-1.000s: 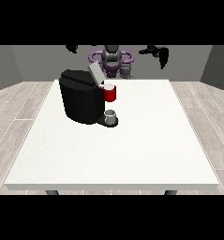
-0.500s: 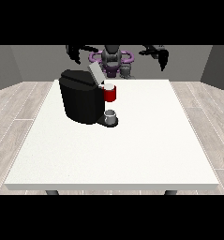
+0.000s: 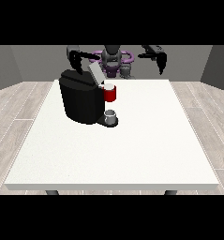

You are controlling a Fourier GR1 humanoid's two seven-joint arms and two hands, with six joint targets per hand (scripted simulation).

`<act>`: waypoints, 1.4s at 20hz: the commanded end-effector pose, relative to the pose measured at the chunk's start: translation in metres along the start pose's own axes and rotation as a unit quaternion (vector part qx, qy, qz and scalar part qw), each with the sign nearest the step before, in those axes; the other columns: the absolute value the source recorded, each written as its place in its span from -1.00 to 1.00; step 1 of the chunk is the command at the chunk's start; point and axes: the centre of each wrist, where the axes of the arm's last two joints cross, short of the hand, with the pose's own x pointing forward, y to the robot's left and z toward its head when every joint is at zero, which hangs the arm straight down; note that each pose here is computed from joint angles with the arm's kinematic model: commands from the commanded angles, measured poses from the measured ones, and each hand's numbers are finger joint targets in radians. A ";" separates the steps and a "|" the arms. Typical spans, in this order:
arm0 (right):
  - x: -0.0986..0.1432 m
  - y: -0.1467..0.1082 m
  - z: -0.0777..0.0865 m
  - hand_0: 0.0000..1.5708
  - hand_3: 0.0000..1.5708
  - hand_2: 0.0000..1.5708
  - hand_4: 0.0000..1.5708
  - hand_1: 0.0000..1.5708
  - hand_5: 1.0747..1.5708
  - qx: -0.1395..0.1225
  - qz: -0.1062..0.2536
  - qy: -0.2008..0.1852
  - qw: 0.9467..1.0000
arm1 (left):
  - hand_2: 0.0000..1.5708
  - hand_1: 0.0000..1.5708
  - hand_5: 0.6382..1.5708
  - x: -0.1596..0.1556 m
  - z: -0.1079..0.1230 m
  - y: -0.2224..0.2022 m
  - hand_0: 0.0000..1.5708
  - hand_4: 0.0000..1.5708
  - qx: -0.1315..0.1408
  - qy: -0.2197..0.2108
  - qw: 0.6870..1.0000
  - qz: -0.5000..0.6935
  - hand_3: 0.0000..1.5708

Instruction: Insert the coffee pod into the coffee machine and close the lid

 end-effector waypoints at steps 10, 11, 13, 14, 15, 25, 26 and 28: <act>0.020 0.039 -0.031 -1.00 -1.00 -1.00 -1.00 -1.00 1.00 0.034 0.022 -0.012 0.999 | -1.00 -1.00 1.00 0.017 0.008 0.022 -1.00 -1.00 0.037 -0.018 0.999 -0.008 -1.00; 0.008 0.019 -0.032 -1.00 -1.00 -1.00 -1.00 -1.00 1.00 0.020 0.020 -0.018 0.999 | -1.00 -1.00 1.00 0.020 0.012 0.007 -1.00 -1.00 0.016 -0.033 0.999 -0.010 -1.00; 0.019 0.033 -0.039 -1.00 -1.00 -1.00 -1.00 -1.00 1.00 0.026 0.026 -0.033 0.999 | -1.00 -1.00 1.00 0.023 0.007 0.026 -1.00 -0.84 0.020 -0.039 0.999 -0.003 -1.00; 0.034 0.026 -0.047 -1.00 -1.00 -1.00 -1.00 -1.00 1.00 0.037 0.034 -0.024 0.998 | -1.00 -1.00 1.00 0.044 -0.003 0.029 -1.00 -1.00 0.025 -0.038 0.999 -0.015 -1.00; 0.028 0.046 -0.042 -1.00 -1.00 -1.00 -1.00 -1.00 1.00 0.055 0.031 -0.029 0.998 | -1.00 -1.00 1.00 0.024 0.003 0.037 -1.00 -1.00 0.047 -0.040 0.998 -0.022 -1.00; 0.031 0.045 -0.051 -1.00 -1.00 -1.00 -1.00 -1.00 1.00 0.054 0.046 -0.046 0.996 | -1.00 -1.00 1.00 0.020 0.010 0.034 -1.00 -1.00 0.030 -0.034 0.999 -0.025 -1.00; 0.032 0.051 -0.051 -1.00 -1.00 -1.00 -0.90 -1.00 1.00 0.067 0.047 -0.042 0.996 | -1.00 -1.00 1.00 0.012 0.011 0.020 -1.00 -1.00 0.041 -0.025 0.999 -0.025 -1.00; 0.026 0.047 -0.050 -1.00 -1.00 -1.00 -0.86 -1.00 1.00 0.074 0.049 -0.046 0.995 | -1.00 -1.00 1.00 0.016 0.012 0.032 -1.00 -1.00 0.042 -0.024 0.999 -0.013 -1.00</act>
